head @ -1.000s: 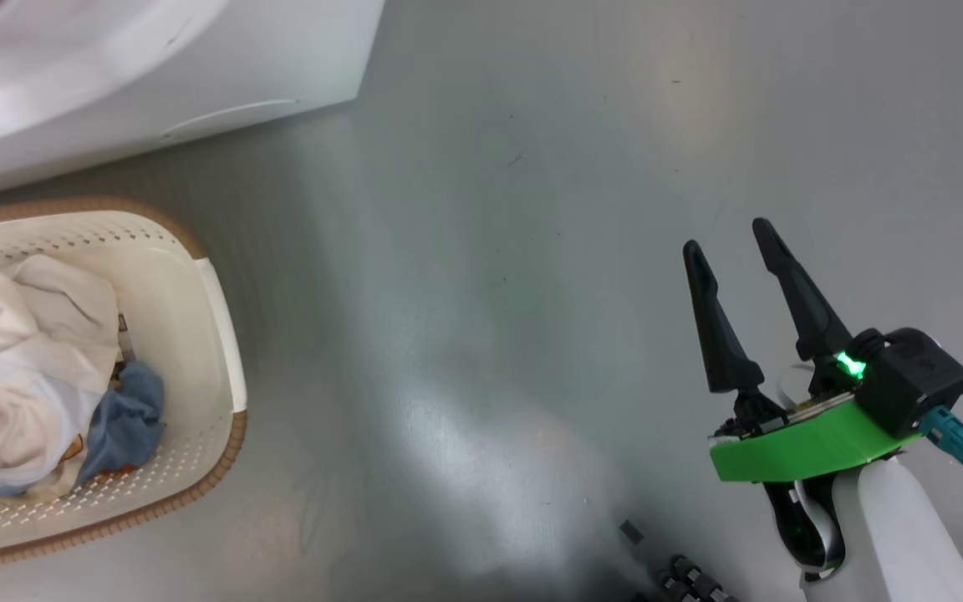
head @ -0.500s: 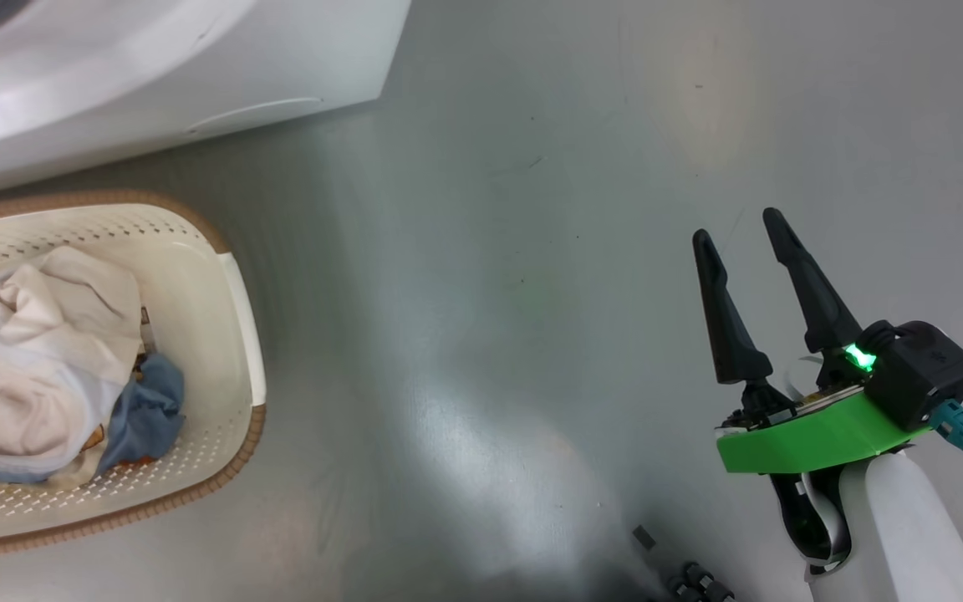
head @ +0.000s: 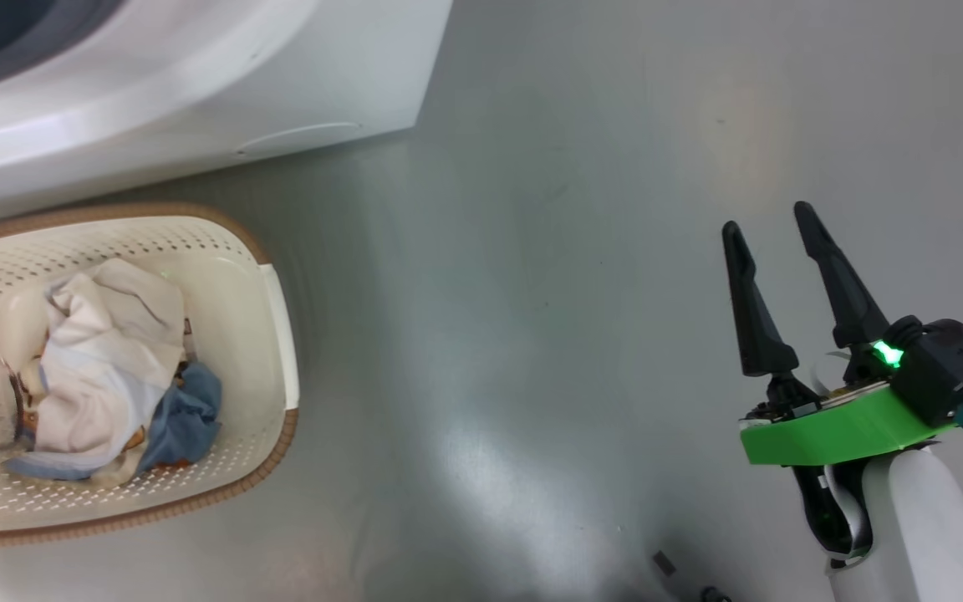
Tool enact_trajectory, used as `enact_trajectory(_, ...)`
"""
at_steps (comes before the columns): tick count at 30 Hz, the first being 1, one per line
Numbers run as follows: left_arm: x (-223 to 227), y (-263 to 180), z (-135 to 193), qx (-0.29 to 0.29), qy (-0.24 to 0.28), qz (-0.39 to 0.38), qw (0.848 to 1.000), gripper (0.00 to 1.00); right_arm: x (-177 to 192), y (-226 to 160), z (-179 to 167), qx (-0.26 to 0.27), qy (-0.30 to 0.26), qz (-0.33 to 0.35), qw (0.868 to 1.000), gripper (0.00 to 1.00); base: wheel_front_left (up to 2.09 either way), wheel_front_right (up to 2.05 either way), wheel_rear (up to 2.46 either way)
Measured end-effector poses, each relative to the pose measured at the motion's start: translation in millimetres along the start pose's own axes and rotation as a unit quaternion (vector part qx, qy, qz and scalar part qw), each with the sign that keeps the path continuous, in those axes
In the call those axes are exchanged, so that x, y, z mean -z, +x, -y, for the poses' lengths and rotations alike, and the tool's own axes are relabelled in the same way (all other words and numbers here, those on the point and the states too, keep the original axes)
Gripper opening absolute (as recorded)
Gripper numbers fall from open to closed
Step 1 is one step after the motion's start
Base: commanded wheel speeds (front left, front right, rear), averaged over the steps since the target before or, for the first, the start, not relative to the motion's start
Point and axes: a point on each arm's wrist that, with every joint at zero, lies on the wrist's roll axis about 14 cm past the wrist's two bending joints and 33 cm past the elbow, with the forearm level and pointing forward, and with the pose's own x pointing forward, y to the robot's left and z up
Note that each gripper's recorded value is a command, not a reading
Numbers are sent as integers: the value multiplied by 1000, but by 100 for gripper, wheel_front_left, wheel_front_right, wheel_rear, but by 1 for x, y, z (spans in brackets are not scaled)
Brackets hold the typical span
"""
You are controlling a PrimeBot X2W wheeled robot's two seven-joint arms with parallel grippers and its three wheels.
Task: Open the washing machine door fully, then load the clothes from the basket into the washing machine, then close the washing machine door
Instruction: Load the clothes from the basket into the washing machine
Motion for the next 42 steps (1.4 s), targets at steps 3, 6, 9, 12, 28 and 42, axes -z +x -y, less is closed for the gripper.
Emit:
enact_trajectory(3, -2, -15, 2, 0, -1, 13, 1000, 100, -5, 0, 0, -2, -3, 6, 1000, 100, 0, 0, 0)
enact_trajectory(6, -2, -26, 7, 4, -7, 19, 1000, 100, -8, -1, -1, -3, -2, 9, 1000, 100, 0, 0, 0)
enact_trajectory(9, -3, -47, 11, 2, -14, 28, 999, 100, -15, -1, 0, -2, -4, 19, 1000, 100, 0, 0, 0)
enact_trajectory(12, 3, -71, 9, -12, -22, 27, 999, 100, -20, -2, 0, -1, -5, 26, 1000, 100, 0, 0, 0)
enact_trajectory(28, -21, -189, 7, -35, -28, 46, 998, 100, -42, -19, -14, -23, -13, 46, 999, 100, 0, 0, 0)
enact_trajectory(42, -23, -280, 11, -35, -33, 18, 999, 100, -53, -55, -28, -43, -17, 46, 998, 100, 0, 0, 0)
